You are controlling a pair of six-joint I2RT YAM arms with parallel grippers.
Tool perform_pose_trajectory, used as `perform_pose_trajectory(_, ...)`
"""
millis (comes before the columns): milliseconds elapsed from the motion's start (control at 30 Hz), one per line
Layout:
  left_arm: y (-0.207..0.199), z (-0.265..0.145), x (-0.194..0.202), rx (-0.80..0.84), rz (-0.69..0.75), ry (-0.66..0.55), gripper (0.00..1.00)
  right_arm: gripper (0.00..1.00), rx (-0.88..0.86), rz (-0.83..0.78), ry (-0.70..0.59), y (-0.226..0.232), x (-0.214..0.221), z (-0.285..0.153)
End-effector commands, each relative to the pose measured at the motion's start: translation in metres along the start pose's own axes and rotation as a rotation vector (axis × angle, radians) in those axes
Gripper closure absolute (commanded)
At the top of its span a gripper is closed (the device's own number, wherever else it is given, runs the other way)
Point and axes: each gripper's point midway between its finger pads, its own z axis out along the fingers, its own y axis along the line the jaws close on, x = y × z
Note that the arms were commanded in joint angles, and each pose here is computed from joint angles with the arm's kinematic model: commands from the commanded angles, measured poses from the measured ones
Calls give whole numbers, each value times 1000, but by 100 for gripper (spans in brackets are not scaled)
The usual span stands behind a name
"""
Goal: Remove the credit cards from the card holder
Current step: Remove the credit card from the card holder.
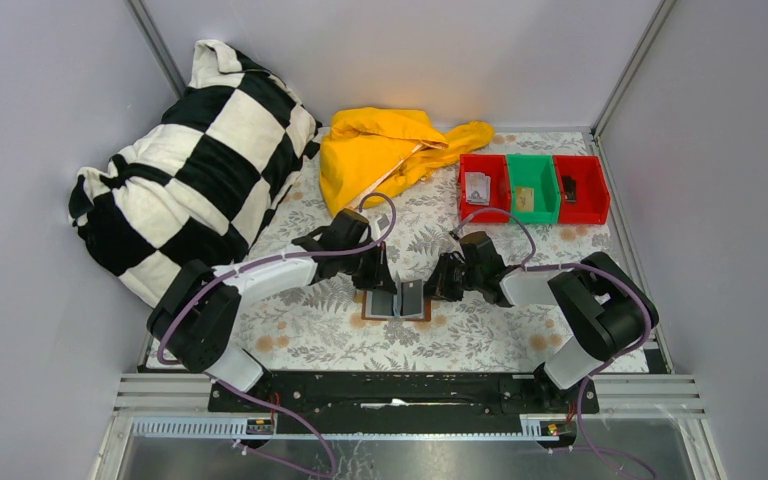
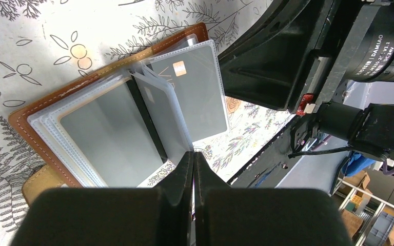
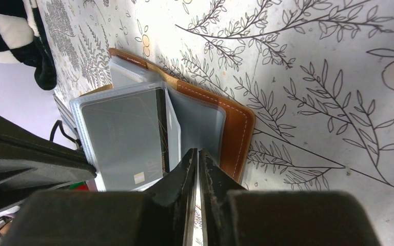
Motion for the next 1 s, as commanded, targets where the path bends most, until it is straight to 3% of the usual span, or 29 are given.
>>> perform_pose_trajectory(0,-12,-2,-14,16,46,-31,100,87,37,5,-7,-9,1,-3)
perform_pose_trajectory(200,8,-8,-11,-82,41,-56,100,81,37,-41,-33,0,-5,-14)
perform_pose_trajectory(400,27,-27,-24,-192,-7,-190,100,76,114,-110,-94,5,-22,-33)
perform_pose_trajectory(567,25,-53,-40,-152,-63,-288,100,73,102,-155,-162,26,-37,-52)
perform_pose_trajectory(633,23,-57,-44,-155,-53,-296,93,73,87,-162,-167,32,-39,-55)
perform_pose_trajectory(733,17,-58,-48,-138,-46,-293,69,73,-8,-143,-154,52,-38,-53)
perform_pose_trajectory(800,14,-56,-48,-130,-44,-290,59,73,-60,-122,-142,63,-37,-51)
perform_pose_trajectory(967,14,-53,-45,-131,-47,-290,58,73,-72,-131,-121,69,-34,-41)
